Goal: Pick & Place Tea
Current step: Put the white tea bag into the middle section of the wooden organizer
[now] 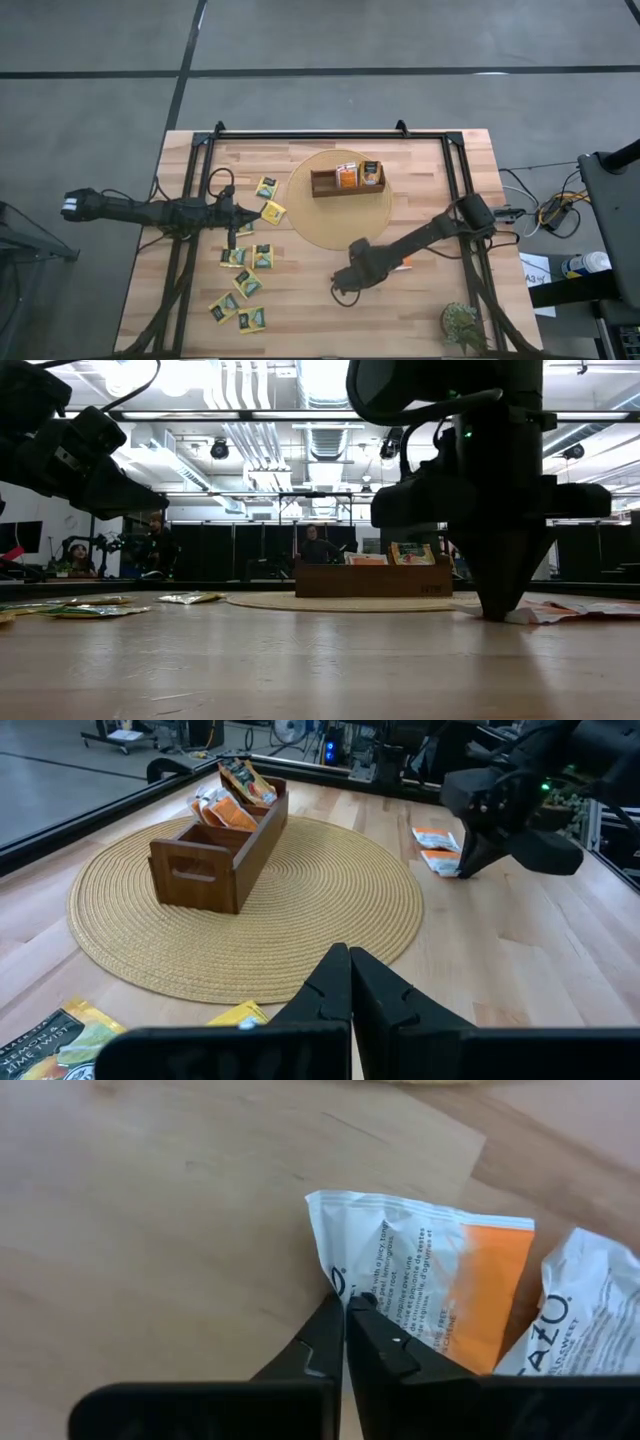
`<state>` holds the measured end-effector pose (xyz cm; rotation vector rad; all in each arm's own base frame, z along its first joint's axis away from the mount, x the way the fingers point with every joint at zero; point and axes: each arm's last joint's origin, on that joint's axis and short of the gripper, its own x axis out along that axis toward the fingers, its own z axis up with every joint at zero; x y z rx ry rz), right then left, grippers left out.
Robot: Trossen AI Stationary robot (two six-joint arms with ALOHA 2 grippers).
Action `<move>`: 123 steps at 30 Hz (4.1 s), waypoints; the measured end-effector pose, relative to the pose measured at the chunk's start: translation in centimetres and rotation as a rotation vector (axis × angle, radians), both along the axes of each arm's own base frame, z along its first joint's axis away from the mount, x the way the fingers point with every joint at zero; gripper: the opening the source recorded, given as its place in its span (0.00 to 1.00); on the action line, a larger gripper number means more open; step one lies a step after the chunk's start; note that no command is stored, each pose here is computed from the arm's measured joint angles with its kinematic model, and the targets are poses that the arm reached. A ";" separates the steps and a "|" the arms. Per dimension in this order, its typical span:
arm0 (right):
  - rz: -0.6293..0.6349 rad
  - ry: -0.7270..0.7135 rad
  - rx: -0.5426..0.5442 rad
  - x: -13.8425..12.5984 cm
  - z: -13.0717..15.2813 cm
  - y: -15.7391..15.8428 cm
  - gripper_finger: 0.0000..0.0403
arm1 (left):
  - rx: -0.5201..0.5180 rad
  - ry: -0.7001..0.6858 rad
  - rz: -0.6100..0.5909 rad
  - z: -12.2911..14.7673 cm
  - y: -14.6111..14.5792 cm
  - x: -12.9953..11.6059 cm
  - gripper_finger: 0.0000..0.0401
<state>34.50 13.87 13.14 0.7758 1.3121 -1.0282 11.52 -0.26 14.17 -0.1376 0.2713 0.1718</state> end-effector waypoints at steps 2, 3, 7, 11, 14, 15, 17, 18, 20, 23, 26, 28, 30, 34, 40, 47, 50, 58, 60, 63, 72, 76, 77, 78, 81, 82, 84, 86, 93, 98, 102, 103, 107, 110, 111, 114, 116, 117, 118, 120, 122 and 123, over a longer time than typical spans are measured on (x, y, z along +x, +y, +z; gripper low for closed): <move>0.039 -0.026 -0.035 0.4 0.6 0.1 0.02 | 0.000 0.000 0.000 0.0 0.0 0.0 0.00; 0.057 -0.055 -0.058 0.7 1.0 0.2 0.02 | 0.000 0.000 0.000 0.0 0.0 0.0 0.00; 0.139 -0.161 -0.129 1.9 3.5 0.0 0.02 | 0.000 0.000 0.000 0.0 0.0 0.0 0.00; 0.237 -0.213 -0.186 2.2 5.3 0.0 0.02 | 0.000 0.000 0.000 0.0 0.0 0.0 0.00; 0.279 -0.246 -0.200 2.4 7.1 -1.1 0.02 | 0.000 0.000 0.000 0.0 0.0 0.0 0.00; 0.271 -0.259 -0.212 2.3 7.9 -1.7 0.02 | 0.000 0.000 -0.001 0.0 0.0 0.0 0.00; 0.236 -0.283 -0.222 2.2 9.2 -3.2 0.02 | 0.000 0.000 0.000 0.0 0.0 0.0 0.00; 0.226 -0.282 -0.224 2.1 9.7 -3.8 0.02 | 0.000 0.000 0.000 0.0 0.0 0.0 0.00; 0.240 -0.284 -0.229 1.9 10.6 -5.1 0.02 | 0.000 0.000 0.000 0.0 0.0 0.0 0.00; 0.316 -0.284 -0.227 1.7 12.1 -7.2 0.02 | 0.000 0.000 0.000 0.0 0.0 0.0 0.00; 0.374 -0.279 -0.186 1.6 13.2 -9.8 0.02 | 0.000 0.000 0.000 0.0 0.0 0.0 0.00; 0.396 -0.280 -0.143 1.5 13.6 -11.6 0.02 | 0.000 0.000 0.000 0.0 0.0 0.0 0.00; 0.424 -0.286 -0.105 1.5 13.9 -13.5 0.02 | 0.000 0.000 0.000 0.0 0.0 0.0 0.00; 0.524 -0.325 0.003 1.6 14.0 -17.0 0.02 | 0.000 0.000 0.000 0.0 0.0 0.0 0.00; 0.693 -0.511 0.159 1.9 14.2 -21.0 0.02 | 0.000 0.000 0.000 0.0 0.0 0.0 0.00; 0.835 -0.567 0.201 0.8 14.2 -24.3 0.02 | 0.000 0.000 0.000 0.0 0.0 0.0 0.00; 0.862 -0.565 0.181 0.5 14.0 -25.4 0.02 | 0.000 0.000 0.000 0.0 0.0 0.0 0.00; 0.912 -0.567 0.177 -0.5 13.7 -27.3 0.02 | 0.000 0.000 0.000 0.0 0.0 0.0 0.00; 0.921 -0.573 0.183 -0.7 13.6 -27.5 0.02 | 0.000 0.000 0.000 0.0 0.0 0.0 0.00; 0.945 -0.567 0.181 -0.9 13.2 -27.8 0.02 | 0.000 0.000 0.000 0.0 0.0 0.0 0.00; 0.997 -0.571 0.213 -1.5 11.1 -28.6 0.02 | 0.000 0.000 0.000 0.0 0.0 0.0 0.00; 0.982 -0.556 0.233 -1.5 10.0 -29.4 0.02 | 0.000 0.001 0.000 0.0 0.0 0.0 0.00; 0.982 -0.551 0.237 -1.5 9.7 -29.6 0.02 | 0.000 0.000 0.000 0.0 0.0 0.0 0.00; 0.985 -0.546 0.241 -1.4 9.4 -29.8 0.02 | 0.000 0.000 0.000 0.0 0.0 0.0 0.00; 1.005 -0.537 0.244 -1.4 8.8 -30.1 0.02 | 0.000 0.000 0.000 0.0 0.0 0.0 0.00; 1.012 -0.536 0.241 -1.4 8.7 -30.3 0.02 | 0.000 0.000 0.000 0.0 0.0 0.0 0.00; 1.027 -0.535 0.232 -1.5 8.6 -30.4 0.02 | 0.000 0.000 0.000 0.0 0.0 0.0 0.00; 1.027 -0.534 0.222 -1.5 8.6 -30.7 0.02 | 0.000 0.000 0.000 0.0 0.0 0.0 0.00; 0.953 -0.343 0.065 -1.8 8.7 -31.8 0.02 | 0.000 0.000 0.000 0.0 0.0 0.0 0.00; 0.940 -0.277 -0.014 -1.7 8.7 -32.1 0.02 | 0.000 0.000 0.000 0.0 0.0 0.0 0.00; 0.942 -0.290 -0.025 -1.6 8.8 -32.2 0.02 | 0.000 0.000 0.000 0.0 0.0 0.0 0.00; 0.949 -0.299 -0.016 -1.5 8.8 -32.0 0.02 | 0.000 0.000 0.000 0.0 0.0 0.0 0.00; 1.013 -0.387 0.044 -1.2 8.8 -31.3 0.02 | 0.000 0.000 -0.001 0.0 0.0 0.0 0.00; 1.055 -0.441 0.080 -1.0 8.9 -30.9 0.02 | 0.000 0.000 0.000 0.0 0.0 0.0 0.00; 1.056 -0.440 0.082 -1.0 8.9 -30.9 0.02 | 0.000 0.000 0.000 0.0 0.0 0.0 0.00; 1.041 -0.420 0.087 -1.1 8.8 -30.8 0.02 | 0.000 0.000 0.000 0.0 0.0 0.0 0.00; 1.037 -0.400 0.080 -1.2 8.8 -30.9 0.02 | 0.000 0.000 0.000 0.0 0.0 0.0 0.00; 1.035 -0.389 0.084 -1.3 8.8 -30.8 0.02 | 0.000 0.000 0.000 0.0 0.0 0.0 0.00; 1.033 -0.372 0.086 -1.4 8.7 -30.8 0.02 | 0.000 0.000 0.000 0.0 0.0 0.0 0.00; 1.028 -0.333 0.083 -1.6 8.7 -30.8 0.02 | 0.000 0.000 0.000 0.0 0.0 0.0 0.00; 1.022 -0.295 0.075 -1.7 8.6 -30.9 0.02 | 0.000 0.000 0.000 0.0 0.0 0.0 0.00; 1.019 -0.279 0.074 -1.8 8.6 -30.9 0.02 | 0.000 0.000 0.000 0.0 0.0 0.0 0.00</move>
